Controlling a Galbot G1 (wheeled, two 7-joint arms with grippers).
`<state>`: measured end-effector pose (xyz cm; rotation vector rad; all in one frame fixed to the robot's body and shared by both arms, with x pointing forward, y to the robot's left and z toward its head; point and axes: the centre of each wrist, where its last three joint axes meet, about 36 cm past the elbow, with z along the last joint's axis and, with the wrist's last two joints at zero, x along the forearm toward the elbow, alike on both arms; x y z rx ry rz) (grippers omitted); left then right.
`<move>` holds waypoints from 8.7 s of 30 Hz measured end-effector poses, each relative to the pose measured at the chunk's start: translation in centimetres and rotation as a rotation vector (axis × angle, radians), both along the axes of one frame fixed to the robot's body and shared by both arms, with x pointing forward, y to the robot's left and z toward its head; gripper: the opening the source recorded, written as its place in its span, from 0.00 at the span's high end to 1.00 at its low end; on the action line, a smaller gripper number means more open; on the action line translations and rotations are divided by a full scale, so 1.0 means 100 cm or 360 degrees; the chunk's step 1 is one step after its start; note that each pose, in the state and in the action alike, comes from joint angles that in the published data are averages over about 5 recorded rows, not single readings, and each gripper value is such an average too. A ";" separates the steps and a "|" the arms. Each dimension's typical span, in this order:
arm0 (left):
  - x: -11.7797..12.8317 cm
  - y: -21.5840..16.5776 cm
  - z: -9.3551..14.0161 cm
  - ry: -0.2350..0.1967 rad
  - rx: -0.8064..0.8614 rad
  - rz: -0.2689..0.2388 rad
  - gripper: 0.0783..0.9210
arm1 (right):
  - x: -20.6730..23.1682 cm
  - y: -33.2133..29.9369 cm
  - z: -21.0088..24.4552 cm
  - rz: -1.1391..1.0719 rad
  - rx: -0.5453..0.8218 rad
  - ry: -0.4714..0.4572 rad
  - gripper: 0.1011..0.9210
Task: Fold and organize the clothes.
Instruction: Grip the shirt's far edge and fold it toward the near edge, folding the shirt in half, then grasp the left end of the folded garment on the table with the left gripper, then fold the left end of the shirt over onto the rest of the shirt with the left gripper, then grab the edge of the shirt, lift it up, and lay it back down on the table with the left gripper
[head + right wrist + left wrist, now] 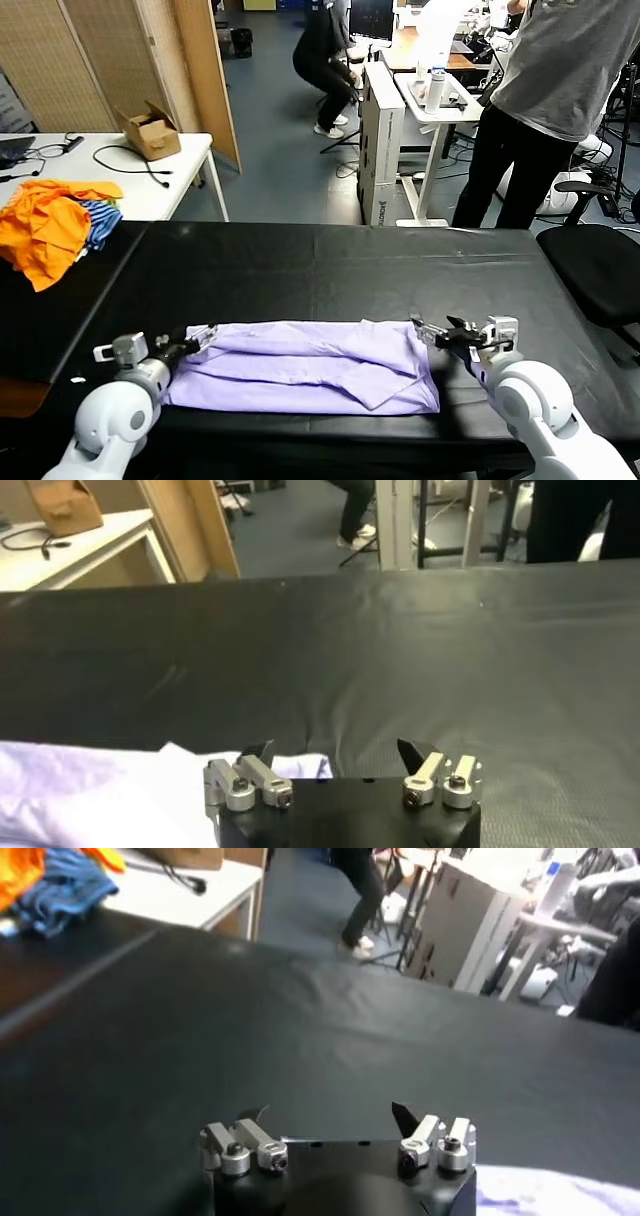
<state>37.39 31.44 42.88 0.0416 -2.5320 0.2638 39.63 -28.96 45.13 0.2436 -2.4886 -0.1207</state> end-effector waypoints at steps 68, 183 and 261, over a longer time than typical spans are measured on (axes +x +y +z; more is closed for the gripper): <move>-0.055 -0.002 -0.015 -0.0098 -0.0068 0.0081 0.07 | -0.031 0.001 0.023 0.0031 0.0053 -0.0080 0.02; -0.078 -0.143 0.037 -0.0552 -0.0110 -0.0210 0.02 | -0.067 0.065 0.027 0.0478 0.0263 -0.0167 0.02; -0.074 -0.059 -0.048 -0.0461 -0.0289 0.0174 0.02 | -0.103 0.058 0.042 0.0583 0.0080 -0.0268 0.02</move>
